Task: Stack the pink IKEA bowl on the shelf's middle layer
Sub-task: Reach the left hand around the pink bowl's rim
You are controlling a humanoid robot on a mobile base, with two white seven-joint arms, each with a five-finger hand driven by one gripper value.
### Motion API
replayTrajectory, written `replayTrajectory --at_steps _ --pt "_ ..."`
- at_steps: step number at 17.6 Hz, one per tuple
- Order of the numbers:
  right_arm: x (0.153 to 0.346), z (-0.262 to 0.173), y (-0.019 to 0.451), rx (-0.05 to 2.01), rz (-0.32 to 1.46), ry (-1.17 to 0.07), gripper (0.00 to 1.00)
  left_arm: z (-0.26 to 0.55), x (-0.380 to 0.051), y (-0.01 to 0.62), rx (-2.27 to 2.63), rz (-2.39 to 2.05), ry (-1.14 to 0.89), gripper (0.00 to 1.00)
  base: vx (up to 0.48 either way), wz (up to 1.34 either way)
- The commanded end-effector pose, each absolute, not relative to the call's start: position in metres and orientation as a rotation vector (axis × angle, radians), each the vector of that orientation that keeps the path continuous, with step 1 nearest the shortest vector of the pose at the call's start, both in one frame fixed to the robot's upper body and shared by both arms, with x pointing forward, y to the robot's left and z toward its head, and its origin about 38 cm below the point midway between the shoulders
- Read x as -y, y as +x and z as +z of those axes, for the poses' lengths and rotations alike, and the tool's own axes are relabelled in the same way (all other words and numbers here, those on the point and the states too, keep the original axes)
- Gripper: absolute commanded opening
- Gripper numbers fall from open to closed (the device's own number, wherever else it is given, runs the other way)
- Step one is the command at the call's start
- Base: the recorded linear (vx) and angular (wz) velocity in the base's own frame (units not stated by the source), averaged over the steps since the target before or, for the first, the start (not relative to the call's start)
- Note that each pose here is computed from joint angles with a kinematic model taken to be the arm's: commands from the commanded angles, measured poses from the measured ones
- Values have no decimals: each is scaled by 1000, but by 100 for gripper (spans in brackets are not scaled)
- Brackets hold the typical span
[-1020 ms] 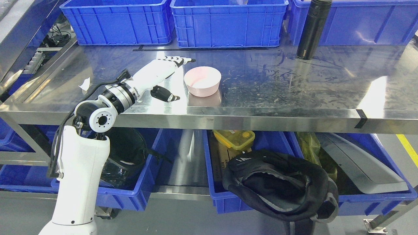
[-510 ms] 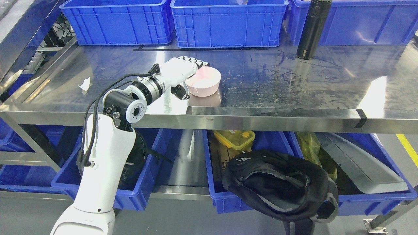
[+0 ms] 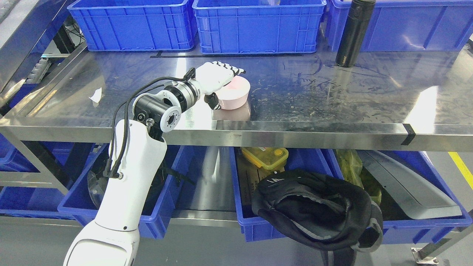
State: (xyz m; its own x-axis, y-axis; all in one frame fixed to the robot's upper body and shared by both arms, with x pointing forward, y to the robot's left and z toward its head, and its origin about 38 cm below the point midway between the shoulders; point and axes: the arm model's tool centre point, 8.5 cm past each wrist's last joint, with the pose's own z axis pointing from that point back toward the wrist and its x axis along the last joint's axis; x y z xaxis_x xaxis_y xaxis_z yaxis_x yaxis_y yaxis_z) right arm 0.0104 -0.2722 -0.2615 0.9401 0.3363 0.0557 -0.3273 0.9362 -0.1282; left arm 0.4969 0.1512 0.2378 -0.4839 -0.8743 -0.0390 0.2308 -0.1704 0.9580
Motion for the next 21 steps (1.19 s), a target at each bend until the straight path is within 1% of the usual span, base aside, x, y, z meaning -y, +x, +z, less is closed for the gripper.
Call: replayTrajectory --at_steps 1,5,9,12,14,17,21 --pt "282 -261 6 76 340 -132 100 218 -142 505 1191 -1773 793 99 0 0" --pt "282 -261 6 76 342 -132 100 206 -142 509 1155 -1763 766 96 0 0" --pt "282 -261 6 76 340 -132 100 195 -117 509 1171 -1763 684 93 0 0" --pt "282 -261 6 76 340 -132 100 201 -118 514 1170 -1760 696 87 0 0" --pt "282 -261 6 76 342 -132 100 205 -119 520 1157 -1758 700 86 0 0" --pt "282 -261 6 76 340 -132 100 208 -124 525 1126 -1757 689 76 0 0" --pt "282 -261 6 76 340 -132 100 224 -127 531 1127 -1713 715 68 0 0"
